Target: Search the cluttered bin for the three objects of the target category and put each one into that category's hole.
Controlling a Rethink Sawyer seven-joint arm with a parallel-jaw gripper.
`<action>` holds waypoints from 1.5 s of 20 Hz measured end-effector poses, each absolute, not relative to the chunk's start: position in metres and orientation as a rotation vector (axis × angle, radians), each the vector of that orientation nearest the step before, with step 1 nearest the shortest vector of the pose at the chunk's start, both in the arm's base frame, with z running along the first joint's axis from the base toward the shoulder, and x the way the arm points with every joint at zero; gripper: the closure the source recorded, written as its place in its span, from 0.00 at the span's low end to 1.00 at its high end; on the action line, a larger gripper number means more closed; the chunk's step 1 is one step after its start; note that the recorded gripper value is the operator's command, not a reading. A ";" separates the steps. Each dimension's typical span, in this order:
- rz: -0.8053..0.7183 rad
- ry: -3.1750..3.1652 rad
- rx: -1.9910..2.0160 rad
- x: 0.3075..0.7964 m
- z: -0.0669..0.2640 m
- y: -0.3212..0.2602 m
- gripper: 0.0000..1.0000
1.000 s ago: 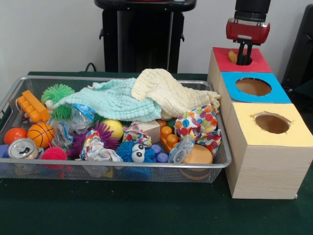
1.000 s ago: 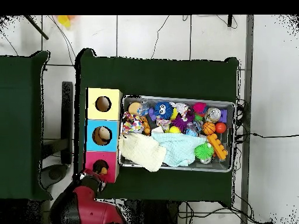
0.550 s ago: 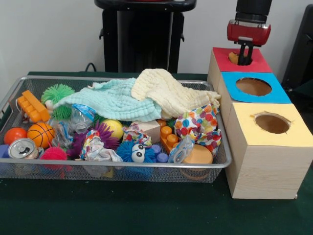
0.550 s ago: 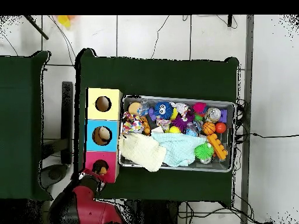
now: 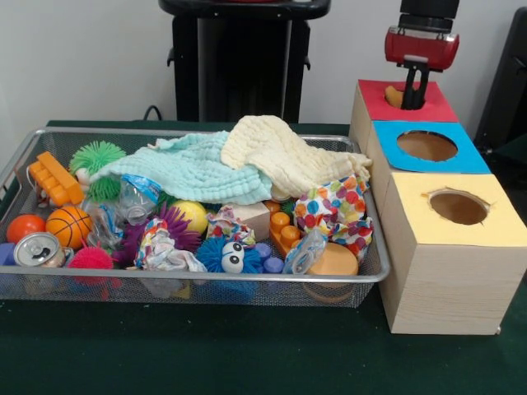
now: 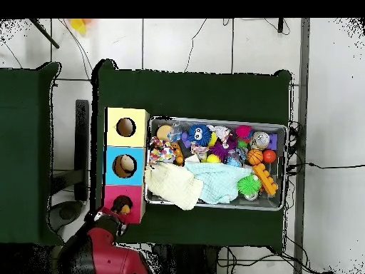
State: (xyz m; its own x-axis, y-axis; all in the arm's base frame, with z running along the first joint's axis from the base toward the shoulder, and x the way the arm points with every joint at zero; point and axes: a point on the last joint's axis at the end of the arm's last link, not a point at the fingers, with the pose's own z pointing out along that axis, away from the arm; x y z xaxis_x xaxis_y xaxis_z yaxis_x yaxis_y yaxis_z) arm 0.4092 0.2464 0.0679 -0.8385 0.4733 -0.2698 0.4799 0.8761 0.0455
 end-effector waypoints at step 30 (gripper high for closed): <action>-0.124 3.079 0.717 0.371 0.170 0.265 1.00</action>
